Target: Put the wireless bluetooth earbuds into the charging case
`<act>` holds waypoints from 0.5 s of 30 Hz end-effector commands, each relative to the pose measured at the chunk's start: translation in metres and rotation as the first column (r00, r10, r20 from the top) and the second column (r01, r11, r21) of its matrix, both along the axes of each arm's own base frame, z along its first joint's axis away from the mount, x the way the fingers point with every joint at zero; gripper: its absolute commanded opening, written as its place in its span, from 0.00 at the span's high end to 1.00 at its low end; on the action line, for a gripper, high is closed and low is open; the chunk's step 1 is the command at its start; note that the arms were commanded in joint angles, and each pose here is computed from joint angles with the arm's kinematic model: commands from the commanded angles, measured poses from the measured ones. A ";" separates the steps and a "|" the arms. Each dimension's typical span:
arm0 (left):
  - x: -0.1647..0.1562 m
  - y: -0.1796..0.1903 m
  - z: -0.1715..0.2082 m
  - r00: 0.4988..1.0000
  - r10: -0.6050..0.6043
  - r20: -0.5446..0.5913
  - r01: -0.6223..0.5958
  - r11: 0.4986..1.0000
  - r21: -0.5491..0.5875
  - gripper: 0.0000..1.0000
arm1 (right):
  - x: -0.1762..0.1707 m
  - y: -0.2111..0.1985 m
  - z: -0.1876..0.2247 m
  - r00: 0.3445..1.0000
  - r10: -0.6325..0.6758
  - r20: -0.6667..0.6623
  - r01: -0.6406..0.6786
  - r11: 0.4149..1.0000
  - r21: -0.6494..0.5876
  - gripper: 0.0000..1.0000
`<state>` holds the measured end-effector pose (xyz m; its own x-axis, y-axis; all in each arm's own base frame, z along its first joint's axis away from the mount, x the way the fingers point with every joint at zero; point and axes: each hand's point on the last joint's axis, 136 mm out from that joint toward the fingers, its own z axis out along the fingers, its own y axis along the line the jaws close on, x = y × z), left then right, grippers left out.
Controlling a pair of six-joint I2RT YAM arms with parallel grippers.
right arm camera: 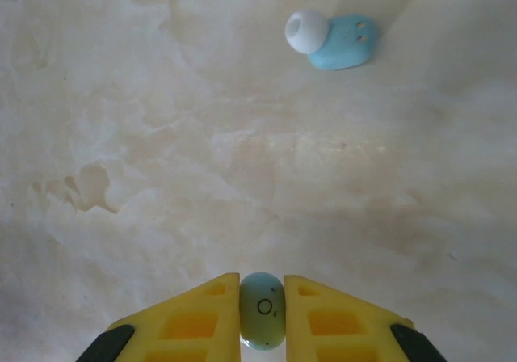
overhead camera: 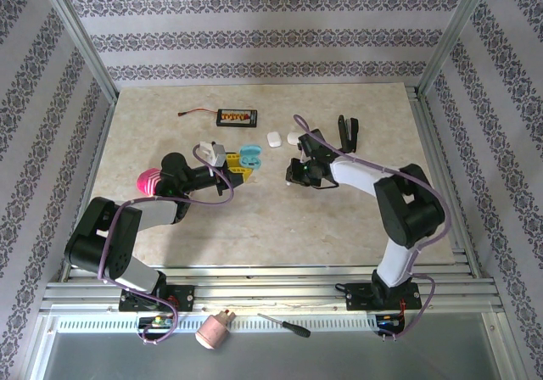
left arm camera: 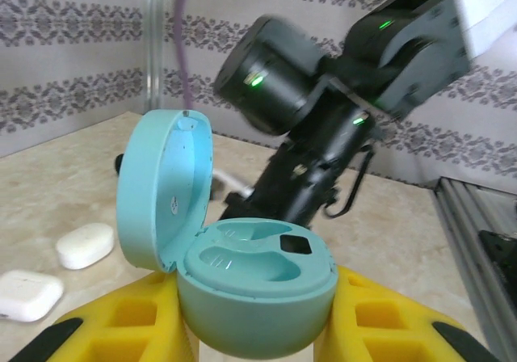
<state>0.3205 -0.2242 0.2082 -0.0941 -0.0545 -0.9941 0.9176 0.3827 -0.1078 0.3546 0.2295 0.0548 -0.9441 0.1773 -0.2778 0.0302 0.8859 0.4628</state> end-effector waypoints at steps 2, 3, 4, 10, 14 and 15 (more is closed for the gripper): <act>0.018 0.013 -0.008 0.987 0.144 0.075 -0.148 0.988 0.053 0.69 | -0.005 -0.025 0.022 0.995 -0.085 0.061 0.092 0.988 -0.127 0.85; 0.021 0.013 -0.011 0.983 0.163 0.085 -0.169 0.984 0.064 0.70 | -0.006 -0.025 0.028 0.994 -0.086 0.074 0.095 0.988 -0.123 0.86; 0.025 0.014 -0.014 0.976 0.192 0.100 -0.200 0.977 0.076 0.70 | -0.006 -0.026 0.035 0.992 -0.090 0.091 0.101 0.987 -0.122 0.85; 0.038 0.008 -0.035 0.947 0.264 0.184 -0.293 0.944 0.151 0.71 | -0.007 -0.016 0.072 0.984 -0.073 0.164 0.088 0.992 -0.090 0.86; 0.042 0.001 -0.049 0.939 0.277 0.206 -0.318 0.927 0.200 0.71 | -0.009 -0.001 0.096 0.978 -0.052 0.204 0.063 0.997 -0.048 0.87; 0.043 0.000 -0.052 0.936 0.281 0.210 -0.323 0.924 0.203 0.71 | -0.009 0.003 0.101 0.976 -0.049 0.213 0.059 0.997 -0.040 0.87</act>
